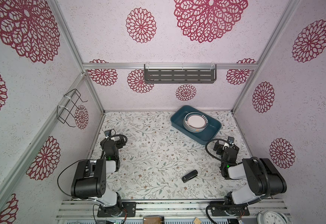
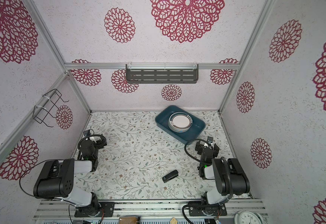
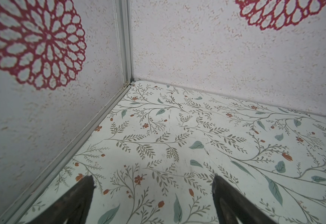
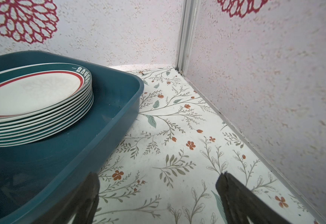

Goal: Place the plates into the plastic bin on the countertop

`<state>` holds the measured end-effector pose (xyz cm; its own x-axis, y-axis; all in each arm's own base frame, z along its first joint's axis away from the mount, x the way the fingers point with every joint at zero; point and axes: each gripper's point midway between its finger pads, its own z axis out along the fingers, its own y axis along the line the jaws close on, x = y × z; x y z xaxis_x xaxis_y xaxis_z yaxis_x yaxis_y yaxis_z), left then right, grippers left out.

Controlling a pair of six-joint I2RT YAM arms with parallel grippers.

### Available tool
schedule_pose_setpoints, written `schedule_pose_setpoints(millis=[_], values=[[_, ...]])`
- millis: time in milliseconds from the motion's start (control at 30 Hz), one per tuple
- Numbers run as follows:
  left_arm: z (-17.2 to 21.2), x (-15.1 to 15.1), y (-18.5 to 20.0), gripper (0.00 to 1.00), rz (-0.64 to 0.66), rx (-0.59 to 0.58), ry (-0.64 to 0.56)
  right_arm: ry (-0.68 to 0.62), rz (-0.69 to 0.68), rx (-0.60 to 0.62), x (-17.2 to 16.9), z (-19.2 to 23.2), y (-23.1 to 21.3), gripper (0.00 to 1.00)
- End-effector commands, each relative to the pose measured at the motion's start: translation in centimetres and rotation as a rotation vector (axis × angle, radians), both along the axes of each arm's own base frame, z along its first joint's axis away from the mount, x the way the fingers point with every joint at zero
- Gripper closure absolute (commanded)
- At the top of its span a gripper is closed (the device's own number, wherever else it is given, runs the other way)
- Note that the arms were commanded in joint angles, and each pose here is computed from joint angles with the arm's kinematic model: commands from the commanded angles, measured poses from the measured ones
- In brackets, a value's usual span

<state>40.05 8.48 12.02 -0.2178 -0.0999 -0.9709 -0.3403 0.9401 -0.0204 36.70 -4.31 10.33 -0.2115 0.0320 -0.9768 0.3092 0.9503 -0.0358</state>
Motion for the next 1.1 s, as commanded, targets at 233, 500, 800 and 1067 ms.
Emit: schedule_pose_setpoints(millis=[233,500,800,1067], values=[[0.20,0.10,0.09,0.03,-0.006,0.011,-0.002,-0.048,-0.003,0.013,0.33,1.20,-0.04,0.01],[0.16,0.09,0.08,0.03,-0.006,0.011,-0.002,-0.047,-0.003,0.014,0.32,1.16,-0.05,0.01],[0.17,0.09,0.05,0.03,-0.006,0.011,-0.002,-0.044,-0.003,0.015,0.37,1.12,-0.04,0.01],[0.15,0.07,0.08,0.03,-0.006,0.010,-0.001,-0.059,0.001,0.012,0.13,1.40,-0.01,0.01]])
